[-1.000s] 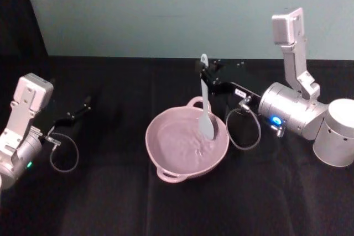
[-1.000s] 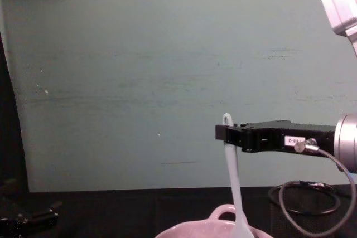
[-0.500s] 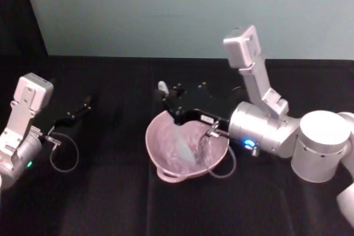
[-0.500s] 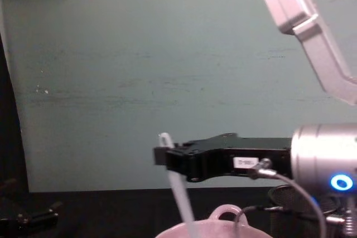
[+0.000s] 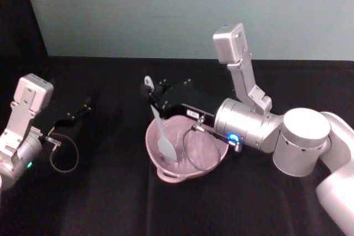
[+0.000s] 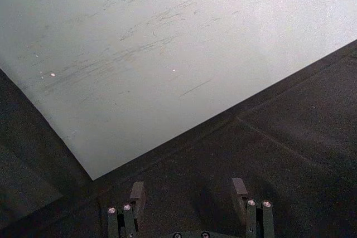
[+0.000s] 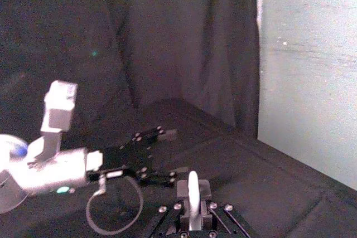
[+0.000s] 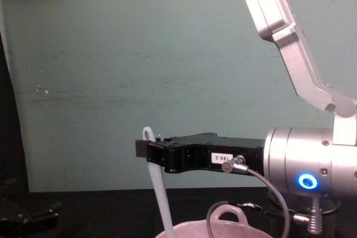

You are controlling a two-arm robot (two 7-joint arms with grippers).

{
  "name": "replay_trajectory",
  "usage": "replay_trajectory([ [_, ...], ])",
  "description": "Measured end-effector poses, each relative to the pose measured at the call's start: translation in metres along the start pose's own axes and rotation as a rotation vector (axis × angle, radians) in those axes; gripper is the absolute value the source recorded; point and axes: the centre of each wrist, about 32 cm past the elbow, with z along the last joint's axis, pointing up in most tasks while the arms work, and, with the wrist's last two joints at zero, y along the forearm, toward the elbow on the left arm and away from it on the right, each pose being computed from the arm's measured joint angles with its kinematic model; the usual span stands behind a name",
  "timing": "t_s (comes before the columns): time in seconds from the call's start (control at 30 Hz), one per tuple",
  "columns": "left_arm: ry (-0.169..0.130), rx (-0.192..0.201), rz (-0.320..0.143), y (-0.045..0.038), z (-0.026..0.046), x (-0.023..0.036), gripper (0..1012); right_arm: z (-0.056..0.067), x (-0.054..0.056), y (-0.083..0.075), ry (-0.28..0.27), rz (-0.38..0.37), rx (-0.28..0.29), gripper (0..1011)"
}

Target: Use the one hand to pick up the spoon and stir the clear water in the bowl.

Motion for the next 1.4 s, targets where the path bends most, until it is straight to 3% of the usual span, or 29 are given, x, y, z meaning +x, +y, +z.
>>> replay_trajectory([
  [0.07, 0.0, 0.0, 0.0, 0.0, 0.0, 0.0, 1011, -0.008, 0.013, 0.003, 0.042, -0.025, 0.023, 110],
  [0.27, 0.0, 0.0, 0.0, 0.0, 0.0, 0.0, 1011, -0.014, 0.033, 0.003, 0.072, -0.089, 0.021, 110],
  [0.43, 0.0, 0.0, 0.0, 0.0, 0.0, 0.0, 1011, -0.012, 0.043, -0.004, 0.052, -0.145, 0.018, 110],
  [0.6, 0.0, 0.0, 0.0, 0.0, 0.0, 0.0, 1011, -0.005, 0.05, -0.021, 0.012, -0.216, 0.021, 110],
  [1.0, 0.0, 0.0, 0.0, 0.0, 0.0, 0.0, 1011, 0.003, 0.042, -0.038, -0.048, -0.22, -0.018, 110],
  [1.2, 0.0, 0.0, 0.0, 0.0, 0.0, 0.0, 1011, 0.006, 0.029, -0.035, -0.072, -0.17, -0.043, 110],
  [1.4, 0.0, 0.0, 0.0, 0.0, 0.0, 0.0, 1011, 0.006, 0.012, -0.021, -0.078, -0.088, -0.05, 110],
])
